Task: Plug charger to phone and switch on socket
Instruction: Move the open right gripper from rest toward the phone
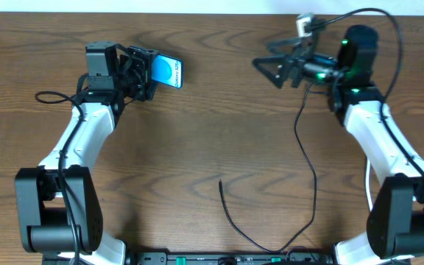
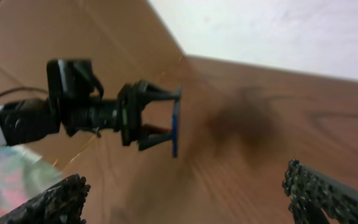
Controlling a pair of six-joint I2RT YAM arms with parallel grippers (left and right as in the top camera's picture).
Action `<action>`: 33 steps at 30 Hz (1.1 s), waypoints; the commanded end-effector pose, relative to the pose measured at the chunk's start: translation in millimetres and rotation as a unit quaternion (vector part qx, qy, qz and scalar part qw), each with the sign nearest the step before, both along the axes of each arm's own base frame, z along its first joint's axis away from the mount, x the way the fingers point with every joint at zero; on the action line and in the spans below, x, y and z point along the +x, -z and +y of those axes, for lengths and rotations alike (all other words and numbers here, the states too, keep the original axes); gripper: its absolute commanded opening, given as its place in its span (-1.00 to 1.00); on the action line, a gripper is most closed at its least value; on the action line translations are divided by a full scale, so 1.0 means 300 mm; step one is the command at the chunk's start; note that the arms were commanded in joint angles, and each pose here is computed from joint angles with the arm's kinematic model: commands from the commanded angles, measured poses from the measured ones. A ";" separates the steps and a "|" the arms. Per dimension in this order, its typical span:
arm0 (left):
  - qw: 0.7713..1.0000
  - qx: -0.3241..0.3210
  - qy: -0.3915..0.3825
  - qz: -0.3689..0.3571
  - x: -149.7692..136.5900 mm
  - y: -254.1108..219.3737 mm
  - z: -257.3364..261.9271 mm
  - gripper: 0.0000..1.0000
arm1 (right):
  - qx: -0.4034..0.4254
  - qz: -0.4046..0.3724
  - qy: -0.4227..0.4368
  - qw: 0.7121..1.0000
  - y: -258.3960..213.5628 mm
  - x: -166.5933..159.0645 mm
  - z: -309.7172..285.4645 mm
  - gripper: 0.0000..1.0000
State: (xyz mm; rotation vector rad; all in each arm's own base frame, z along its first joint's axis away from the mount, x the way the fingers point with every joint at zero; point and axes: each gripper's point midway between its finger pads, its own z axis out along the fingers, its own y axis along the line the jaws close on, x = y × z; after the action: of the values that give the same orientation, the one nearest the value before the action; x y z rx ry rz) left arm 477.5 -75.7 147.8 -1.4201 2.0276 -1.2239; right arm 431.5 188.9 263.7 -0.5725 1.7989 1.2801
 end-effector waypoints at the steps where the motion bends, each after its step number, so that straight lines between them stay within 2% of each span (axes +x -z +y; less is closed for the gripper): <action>1: 0.999 0.016 0.008 -0.027 0.006 -0.043 -0.031 -0.85 | -0.005 -0.033 -0.042 0.999 -0.017 -0.029 0.076 0.99; 12: 0.998 0.028 0.035 -0.042 -0.004 -0.055 -0.160 -0.86 | -0.009 -0.041 -0.061 0.997 -0.009 -0.054 0.133 0.99; 15: 0.997 0.027 0.044 -0.052 -0.004 -0.067 -0.191 -0.85 | -0.015 -0.037 -0.045 0.998 0.001 -0.038 0.128 0.99; 20: 0.996 0.033 0.046 -0.066 0.001 -0.082 -0.224 -0.86 | -0.065 0.017 0.041 0.997 0.111 0.032 0.121 0.99; 33: 0.996 0.031 0.056 -0.068 -0.009 -0.085 -0.263 -0.86 | -0.140 0.008 0.081 0.987 0.237 0.029 0.292 0.95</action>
State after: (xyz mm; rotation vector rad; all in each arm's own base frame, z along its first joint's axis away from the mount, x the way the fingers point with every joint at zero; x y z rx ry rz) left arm 474.4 -153.5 160.8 -1.2171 2.0805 -1.2507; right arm 430.1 271.7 194.6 -0.5683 2.0117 1.0398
